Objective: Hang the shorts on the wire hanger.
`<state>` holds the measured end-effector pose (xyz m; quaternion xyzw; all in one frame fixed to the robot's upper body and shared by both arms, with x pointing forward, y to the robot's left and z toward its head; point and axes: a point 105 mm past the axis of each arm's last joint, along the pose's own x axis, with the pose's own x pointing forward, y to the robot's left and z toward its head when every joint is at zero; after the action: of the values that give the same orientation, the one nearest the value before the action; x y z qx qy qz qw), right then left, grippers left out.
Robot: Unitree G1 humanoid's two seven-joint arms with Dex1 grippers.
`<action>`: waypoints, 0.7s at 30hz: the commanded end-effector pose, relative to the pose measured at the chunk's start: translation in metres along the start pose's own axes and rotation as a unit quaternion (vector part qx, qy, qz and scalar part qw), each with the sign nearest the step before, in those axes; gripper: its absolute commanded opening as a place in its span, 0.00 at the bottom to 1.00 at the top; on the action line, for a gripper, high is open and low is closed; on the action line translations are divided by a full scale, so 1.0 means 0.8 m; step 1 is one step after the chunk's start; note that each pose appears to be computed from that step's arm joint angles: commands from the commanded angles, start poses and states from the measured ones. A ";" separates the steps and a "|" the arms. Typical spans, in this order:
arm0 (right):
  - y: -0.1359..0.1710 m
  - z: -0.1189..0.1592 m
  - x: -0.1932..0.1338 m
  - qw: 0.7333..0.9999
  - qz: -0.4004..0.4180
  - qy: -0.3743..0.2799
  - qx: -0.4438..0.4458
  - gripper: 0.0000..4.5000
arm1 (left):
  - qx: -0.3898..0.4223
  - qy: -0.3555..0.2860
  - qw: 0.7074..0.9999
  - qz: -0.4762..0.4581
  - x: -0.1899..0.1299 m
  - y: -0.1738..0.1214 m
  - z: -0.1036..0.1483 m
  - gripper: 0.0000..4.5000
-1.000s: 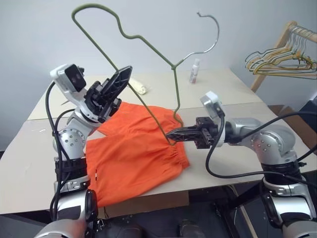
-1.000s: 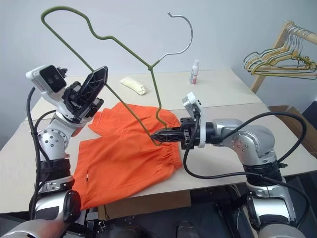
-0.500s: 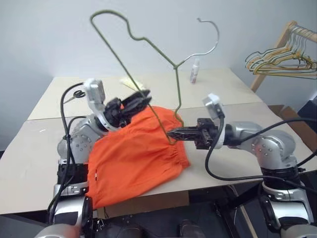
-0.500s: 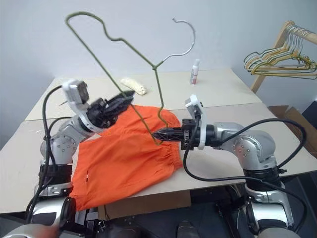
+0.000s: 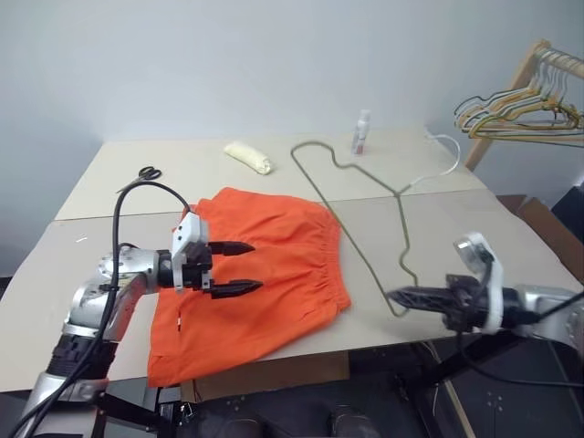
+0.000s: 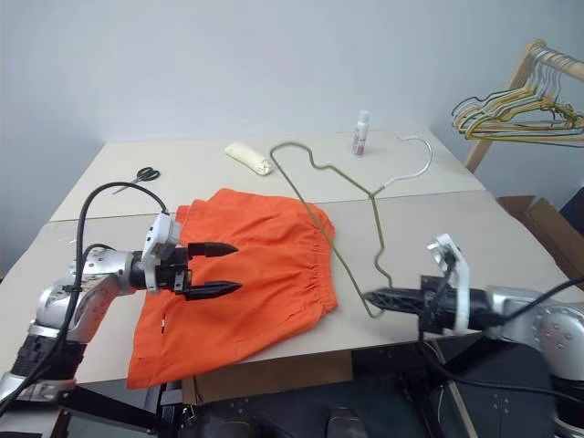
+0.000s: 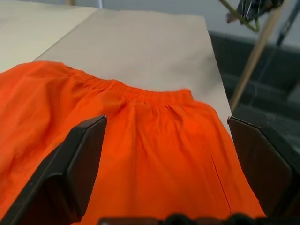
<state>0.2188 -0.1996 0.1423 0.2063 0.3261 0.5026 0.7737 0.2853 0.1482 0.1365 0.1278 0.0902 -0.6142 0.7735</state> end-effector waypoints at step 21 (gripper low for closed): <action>-0.096 -0.078 -0.052 0.968 -0.036 0.077 0.235 0.00 | 0.123 0.152 0.979 -0.057 -0.014 -0.024 -0.016 1.00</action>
<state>0.2054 -0.2700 0.0552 0.3378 0.5151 0.3859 0.6867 0.2624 0.1572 0.1125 0.2959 0.1577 -0.6405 0.6909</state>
